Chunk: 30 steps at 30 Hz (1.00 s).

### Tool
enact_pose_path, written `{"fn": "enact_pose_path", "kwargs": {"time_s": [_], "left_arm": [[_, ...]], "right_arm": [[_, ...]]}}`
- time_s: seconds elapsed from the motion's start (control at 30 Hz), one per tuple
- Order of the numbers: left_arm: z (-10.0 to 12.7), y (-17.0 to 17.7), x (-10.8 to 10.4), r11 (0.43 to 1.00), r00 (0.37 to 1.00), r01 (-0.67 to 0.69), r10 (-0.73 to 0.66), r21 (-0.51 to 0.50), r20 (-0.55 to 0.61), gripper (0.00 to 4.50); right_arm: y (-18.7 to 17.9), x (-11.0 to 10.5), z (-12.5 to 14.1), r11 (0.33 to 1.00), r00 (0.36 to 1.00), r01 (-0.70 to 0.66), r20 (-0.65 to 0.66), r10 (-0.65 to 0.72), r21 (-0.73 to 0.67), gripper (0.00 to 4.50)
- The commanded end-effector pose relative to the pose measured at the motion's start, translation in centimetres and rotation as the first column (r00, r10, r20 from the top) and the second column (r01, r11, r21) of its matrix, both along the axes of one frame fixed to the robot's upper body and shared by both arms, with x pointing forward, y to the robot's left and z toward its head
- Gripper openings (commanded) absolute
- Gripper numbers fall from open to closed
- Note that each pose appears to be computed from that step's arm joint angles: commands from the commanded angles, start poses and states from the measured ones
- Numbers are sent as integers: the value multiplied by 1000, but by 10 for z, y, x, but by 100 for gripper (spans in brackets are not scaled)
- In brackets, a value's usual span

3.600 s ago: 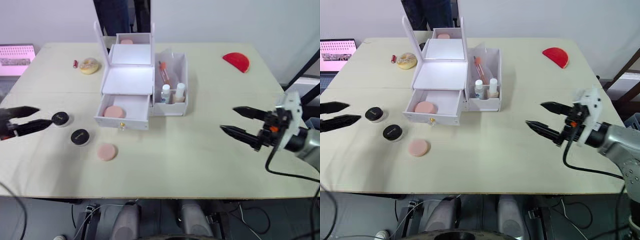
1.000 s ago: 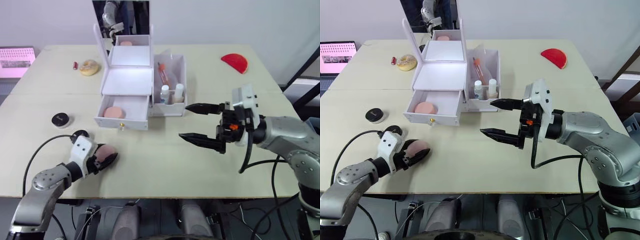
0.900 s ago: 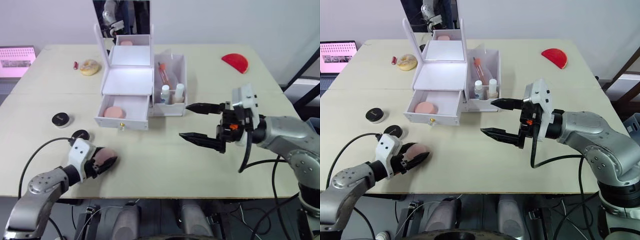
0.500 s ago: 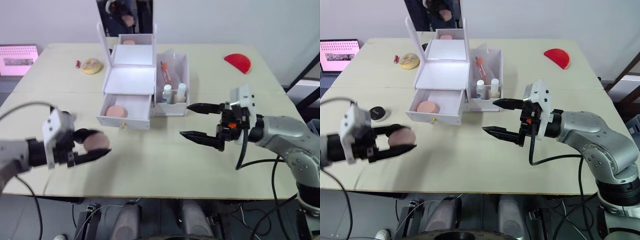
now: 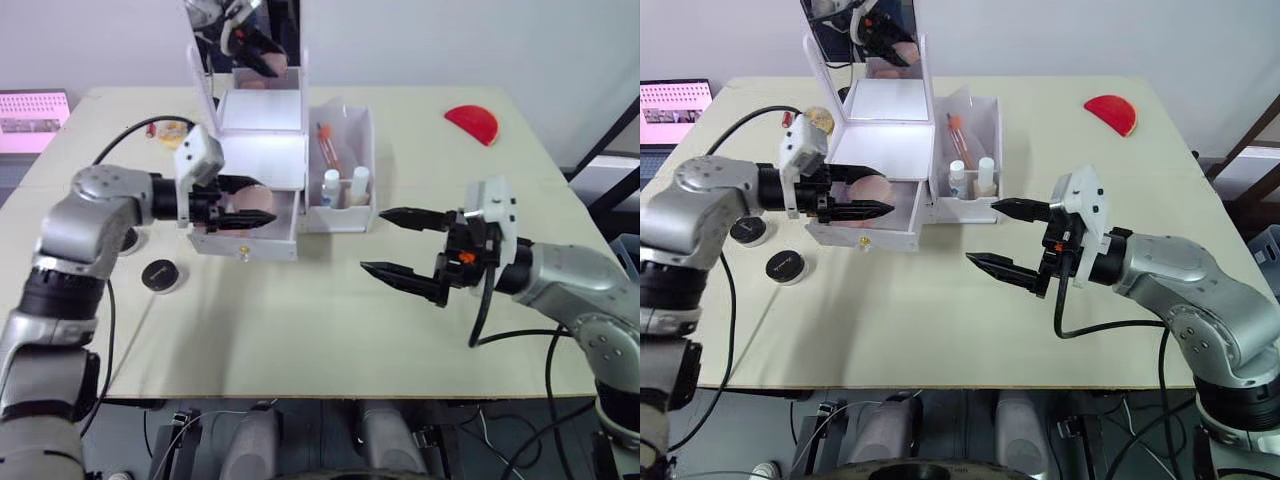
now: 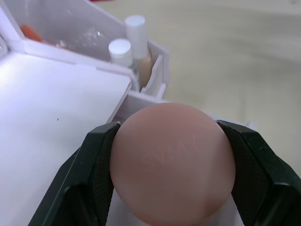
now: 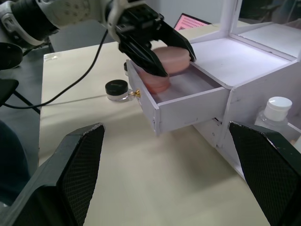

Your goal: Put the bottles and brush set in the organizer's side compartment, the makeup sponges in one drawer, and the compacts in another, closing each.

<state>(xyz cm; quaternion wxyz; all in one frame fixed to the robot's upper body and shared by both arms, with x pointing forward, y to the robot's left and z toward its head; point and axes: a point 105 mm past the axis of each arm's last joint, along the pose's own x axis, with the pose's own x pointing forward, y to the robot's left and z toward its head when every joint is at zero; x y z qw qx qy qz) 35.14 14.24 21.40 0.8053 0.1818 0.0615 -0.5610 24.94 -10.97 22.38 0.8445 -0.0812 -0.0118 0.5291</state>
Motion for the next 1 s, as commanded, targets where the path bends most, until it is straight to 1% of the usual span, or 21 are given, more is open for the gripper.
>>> {"fn": "enact_pose_path", "kwargs": {"time_s": [0.03, 0.17, 0.6, 0.67, 0.73, 0.87, 1.0], "left_arm": [[9, -9, 2, 998, 998, 57, -57, 9, 38, 269], [7, -12, 0, 996, 996, 88, -89, 14, 26, 269], [7, -16, -2, 994, 994, 107, -107, 13, 17, 269], [6, -16, -1, 995, 995, 102, -102, 14, 15, 373], [6, -16, -1, 995, 995, 100, -100, 11, 12, 446], [11, -13, 2, 997, 997, 77, -77, 6, 20, 446], [23, -6, 5, 999, 997, 53, -53, -4, 49, 446]], "right_arm": [[2, -9, 10, 1000, 999, 8, 51, -8, 8, 450], [0, -11, 9, 999, 998, 32, 46, -32, 10, 450], [1, -7, 6, 999, 998, 54, 43, -54, 8, 450], [1, -6, 6, 998, 997, 55, 44, -56, 7, 450], [1, -6, 6, 998, 997, 58, 44, -58, 5, 450], [1, -5, 6, 998, 997, 62, 45, -63, 5, 450], [1, -5, 6, 998, 997, 64, 45, -64, 6, 450]]}}
